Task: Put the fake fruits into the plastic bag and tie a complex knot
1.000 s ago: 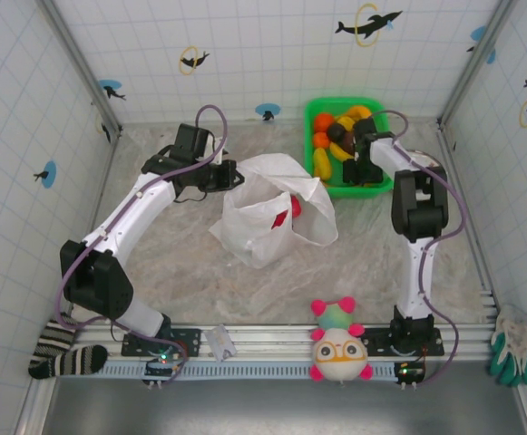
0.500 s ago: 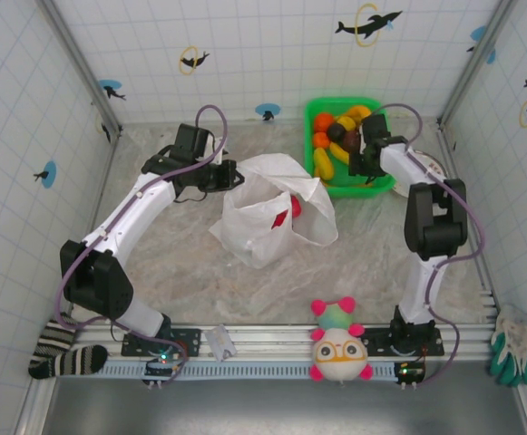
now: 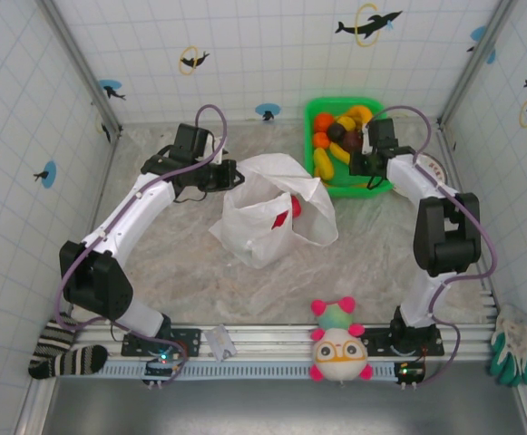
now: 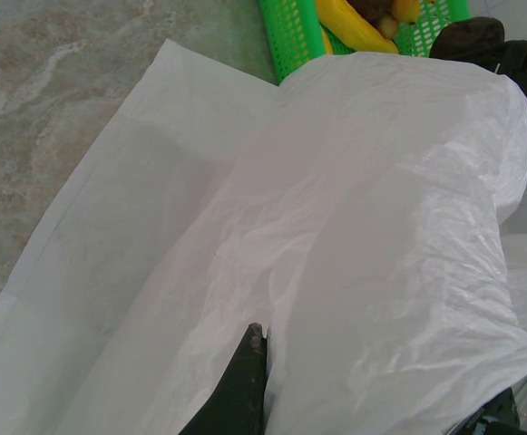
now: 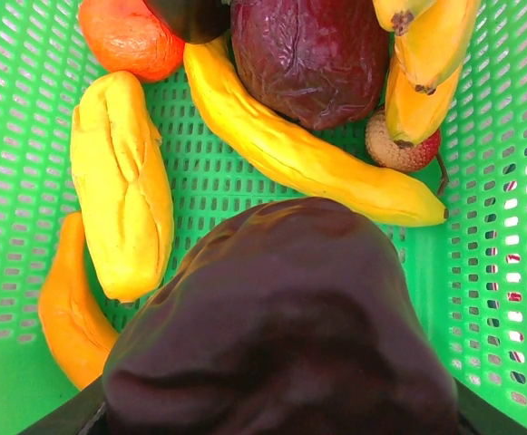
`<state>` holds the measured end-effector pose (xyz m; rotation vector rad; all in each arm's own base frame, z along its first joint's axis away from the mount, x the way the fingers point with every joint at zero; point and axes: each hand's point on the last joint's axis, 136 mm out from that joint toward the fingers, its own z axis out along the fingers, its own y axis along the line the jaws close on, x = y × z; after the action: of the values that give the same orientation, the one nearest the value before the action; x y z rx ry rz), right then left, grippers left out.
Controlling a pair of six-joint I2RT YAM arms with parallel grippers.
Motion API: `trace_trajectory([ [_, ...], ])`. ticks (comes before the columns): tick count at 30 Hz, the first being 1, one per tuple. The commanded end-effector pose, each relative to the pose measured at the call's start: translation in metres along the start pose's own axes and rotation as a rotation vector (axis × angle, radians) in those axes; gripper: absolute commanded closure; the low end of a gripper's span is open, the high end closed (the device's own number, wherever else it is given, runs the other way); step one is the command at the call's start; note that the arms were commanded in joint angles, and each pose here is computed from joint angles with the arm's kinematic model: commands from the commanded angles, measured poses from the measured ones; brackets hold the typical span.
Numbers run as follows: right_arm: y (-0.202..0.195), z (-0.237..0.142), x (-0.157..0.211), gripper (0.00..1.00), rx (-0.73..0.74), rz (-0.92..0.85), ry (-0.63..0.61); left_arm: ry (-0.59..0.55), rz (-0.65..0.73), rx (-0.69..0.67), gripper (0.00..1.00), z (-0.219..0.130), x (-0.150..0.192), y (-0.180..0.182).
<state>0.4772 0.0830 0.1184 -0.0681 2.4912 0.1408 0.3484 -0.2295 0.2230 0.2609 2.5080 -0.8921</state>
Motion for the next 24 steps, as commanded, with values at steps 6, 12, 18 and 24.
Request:
trace_trajectory([
  [6,0.006,-0.016,-0.0159,0.45,-0.028,-0.022,-0.076,-0.014,0.033,0.024,0.92,-0.0045,-0.0057,-0.0056],
  [12,0.0058,-0.0171,-0.0141,0.45,-0.027,-0.023,-0.08,-0.015,0.035,0.024,0.92,-0.0043,-0.0059,-0.0055],
  [18,0.0051,-0.0186,-0.0149,0.45,-0.021,-0.023,-0.085,-0.02,0.044,0.036,0.92,-0.0033,-0.0094,-0.0079],
  [24,0.0084,-0.0226,-0.021,0.45,-0.027,-0.03,-0.127,-0.016,0.045,0.036,0.92,-0.0011,-0.0097,-0.0069],
])
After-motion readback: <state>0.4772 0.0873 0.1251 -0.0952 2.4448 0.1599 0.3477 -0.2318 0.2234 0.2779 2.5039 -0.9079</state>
